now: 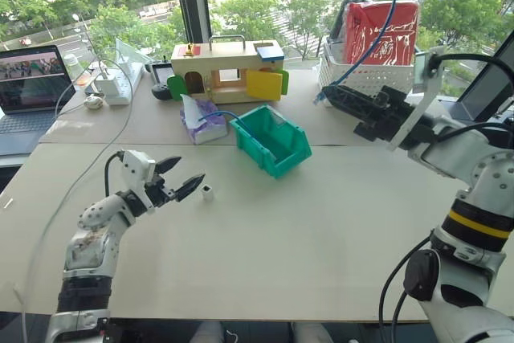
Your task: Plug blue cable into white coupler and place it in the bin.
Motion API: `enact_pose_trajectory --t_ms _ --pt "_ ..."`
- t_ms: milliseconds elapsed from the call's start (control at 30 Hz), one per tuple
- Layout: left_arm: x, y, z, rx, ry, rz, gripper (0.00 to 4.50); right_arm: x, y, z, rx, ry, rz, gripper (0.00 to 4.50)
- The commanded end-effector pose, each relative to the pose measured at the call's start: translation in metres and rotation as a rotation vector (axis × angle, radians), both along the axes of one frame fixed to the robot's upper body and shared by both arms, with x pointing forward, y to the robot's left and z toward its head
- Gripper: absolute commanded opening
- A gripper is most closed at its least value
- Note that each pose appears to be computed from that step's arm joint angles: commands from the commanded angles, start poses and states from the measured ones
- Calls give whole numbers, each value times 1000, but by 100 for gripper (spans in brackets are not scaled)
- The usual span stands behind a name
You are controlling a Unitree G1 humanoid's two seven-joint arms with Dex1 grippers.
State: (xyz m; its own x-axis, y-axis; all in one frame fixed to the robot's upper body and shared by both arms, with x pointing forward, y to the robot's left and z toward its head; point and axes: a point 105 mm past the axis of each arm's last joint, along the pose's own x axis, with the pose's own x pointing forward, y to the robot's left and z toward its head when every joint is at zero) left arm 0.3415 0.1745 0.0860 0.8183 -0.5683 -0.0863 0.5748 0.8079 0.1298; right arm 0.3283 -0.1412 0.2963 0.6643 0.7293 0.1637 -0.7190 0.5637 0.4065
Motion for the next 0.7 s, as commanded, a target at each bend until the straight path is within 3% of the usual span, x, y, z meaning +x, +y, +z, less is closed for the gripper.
enact_pose_trajectory --t_ms 33,200,233,367,467,700 --pt "3 1 1 7 -11 -4 264 -7 0 16 15 -74 2 0" --pt "11 -22 11 1 -40 -99 78 -7 3 17 6 -75 16 0" --pt "12 -25 13 2 -47 -117 66 -7 3 17 4 -75 17 0" --pt "6 -51 29 -17 -82 -281 67 -8 3 13 -23 -72 16 0" --pt "-10 -83 30 9 -47 -490 67 -9 5 2 -83 -59 8 0" --pt "-32 -153 23 112 15 -745 67 -19 14 -27 -203 -34 -21 0"
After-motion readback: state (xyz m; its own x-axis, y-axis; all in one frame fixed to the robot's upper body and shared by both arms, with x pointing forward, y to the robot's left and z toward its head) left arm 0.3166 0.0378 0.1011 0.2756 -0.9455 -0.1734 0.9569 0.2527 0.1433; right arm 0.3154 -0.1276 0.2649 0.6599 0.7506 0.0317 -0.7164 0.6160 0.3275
